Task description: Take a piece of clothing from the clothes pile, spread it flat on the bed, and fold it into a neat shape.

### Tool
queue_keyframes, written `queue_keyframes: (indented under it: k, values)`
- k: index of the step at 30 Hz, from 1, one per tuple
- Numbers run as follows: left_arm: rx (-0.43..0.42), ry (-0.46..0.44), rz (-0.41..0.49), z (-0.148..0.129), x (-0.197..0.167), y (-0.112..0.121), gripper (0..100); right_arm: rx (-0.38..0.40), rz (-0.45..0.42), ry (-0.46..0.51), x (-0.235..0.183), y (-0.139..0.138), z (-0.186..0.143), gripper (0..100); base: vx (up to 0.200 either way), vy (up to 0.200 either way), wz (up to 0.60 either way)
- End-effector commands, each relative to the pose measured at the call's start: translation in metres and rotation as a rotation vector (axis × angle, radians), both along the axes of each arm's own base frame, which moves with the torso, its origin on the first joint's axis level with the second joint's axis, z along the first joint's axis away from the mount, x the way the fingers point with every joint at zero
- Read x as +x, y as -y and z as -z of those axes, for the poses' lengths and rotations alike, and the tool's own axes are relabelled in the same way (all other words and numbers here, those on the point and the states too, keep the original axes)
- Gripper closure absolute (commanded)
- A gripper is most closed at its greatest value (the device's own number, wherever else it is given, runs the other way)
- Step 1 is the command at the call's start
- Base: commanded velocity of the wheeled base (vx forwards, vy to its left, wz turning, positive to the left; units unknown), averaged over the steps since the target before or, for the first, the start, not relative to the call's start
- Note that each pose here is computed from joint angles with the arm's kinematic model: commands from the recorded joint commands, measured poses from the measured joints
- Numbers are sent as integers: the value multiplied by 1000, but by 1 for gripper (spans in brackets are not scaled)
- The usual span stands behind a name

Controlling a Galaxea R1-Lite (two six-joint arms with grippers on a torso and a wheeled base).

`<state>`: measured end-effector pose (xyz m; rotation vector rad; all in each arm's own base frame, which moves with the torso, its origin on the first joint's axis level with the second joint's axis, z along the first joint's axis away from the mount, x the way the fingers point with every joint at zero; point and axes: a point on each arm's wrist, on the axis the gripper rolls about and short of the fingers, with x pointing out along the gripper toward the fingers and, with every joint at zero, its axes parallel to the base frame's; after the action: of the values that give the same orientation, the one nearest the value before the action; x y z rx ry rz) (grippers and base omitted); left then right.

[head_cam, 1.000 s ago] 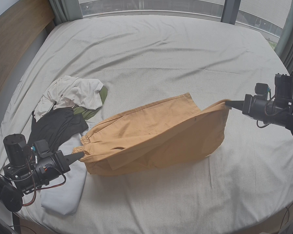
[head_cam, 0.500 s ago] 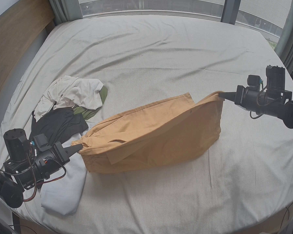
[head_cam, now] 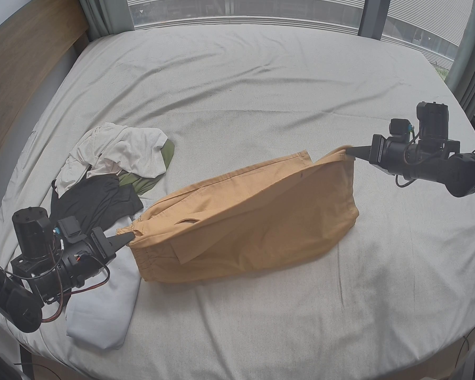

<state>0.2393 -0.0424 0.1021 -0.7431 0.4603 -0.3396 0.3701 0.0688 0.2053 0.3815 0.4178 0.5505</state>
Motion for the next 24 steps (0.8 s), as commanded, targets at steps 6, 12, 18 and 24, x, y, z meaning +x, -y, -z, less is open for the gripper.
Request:
queue_keyframes:
  k: [6, 12, 18, 24]
  values:
    - [-1, -34, -29, 10, 15, -3, 100, -9, 13, -11, 26, -8, 15, 100, 0, 0, 0]
    - [0, -47, -46, 14, 20, -7, 100, -8, 0, -7, 33, -16, 18, 100, 0, 0, 0]
    - [1, -47, -56, 16, 24, -10, 100, -12, 14, 7, 42, -20, 19, 100, 0, 0, 0]
    - [-1, -42, -57, 15, 27, -9, 100, -11, 14, 14, 46, -21, 19, 100, 0, 0, 0]
